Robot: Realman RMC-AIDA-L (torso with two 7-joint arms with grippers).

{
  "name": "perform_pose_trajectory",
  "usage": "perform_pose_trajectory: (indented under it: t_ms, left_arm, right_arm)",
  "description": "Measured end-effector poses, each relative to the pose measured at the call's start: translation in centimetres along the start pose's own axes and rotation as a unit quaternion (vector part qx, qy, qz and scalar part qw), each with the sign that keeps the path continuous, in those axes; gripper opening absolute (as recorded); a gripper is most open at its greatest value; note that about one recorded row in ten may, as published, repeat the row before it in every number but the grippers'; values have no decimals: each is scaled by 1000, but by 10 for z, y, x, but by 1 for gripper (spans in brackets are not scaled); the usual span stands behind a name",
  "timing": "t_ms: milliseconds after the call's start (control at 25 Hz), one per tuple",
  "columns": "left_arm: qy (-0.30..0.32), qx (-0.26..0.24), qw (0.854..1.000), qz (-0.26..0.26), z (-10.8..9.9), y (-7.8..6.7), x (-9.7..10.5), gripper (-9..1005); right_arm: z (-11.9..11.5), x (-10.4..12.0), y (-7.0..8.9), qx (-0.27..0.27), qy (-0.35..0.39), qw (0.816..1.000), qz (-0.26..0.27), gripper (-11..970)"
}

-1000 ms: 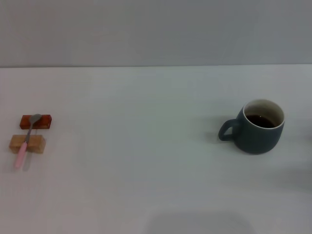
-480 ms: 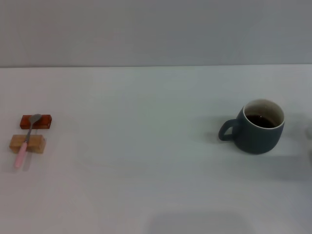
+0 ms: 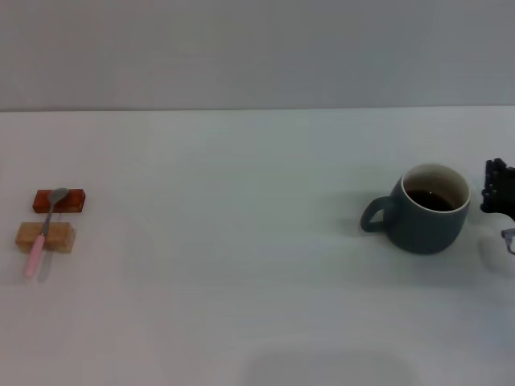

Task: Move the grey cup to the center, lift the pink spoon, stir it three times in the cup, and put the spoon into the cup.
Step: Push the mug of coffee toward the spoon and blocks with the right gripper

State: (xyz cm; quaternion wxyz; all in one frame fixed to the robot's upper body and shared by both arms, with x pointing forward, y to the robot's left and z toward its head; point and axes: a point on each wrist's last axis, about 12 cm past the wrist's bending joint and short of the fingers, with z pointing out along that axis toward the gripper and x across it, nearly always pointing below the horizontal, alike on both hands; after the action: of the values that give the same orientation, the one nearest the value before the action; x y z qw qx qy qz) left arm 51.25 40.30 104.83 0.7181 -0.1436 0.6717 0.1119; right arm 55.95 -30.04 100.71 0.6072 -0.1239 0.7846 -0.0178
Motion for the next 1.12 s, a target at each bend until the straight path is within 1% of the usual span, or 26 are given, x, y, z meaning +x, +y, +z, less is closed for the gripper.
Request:
perform_pose_trajectory:
  t_ms: [640, 920, 1120]
  left_arm:
    - [-4, 4, 1000, -2, 4, -4, -2, 858]
    - [-4, 4, 1000, -2, 4, -4, -2, 858]
    - [-3, 6, 1000, -1, 6, -6, -2, 858]
  right_arm:
    - [10, -6, 26, -51, 9, 999, -1, 50]
    - [15, -12, 39, -82, 10, 997, 3, 51]
    - [21, -19, 52, -105, 7, 994, 3, 51]
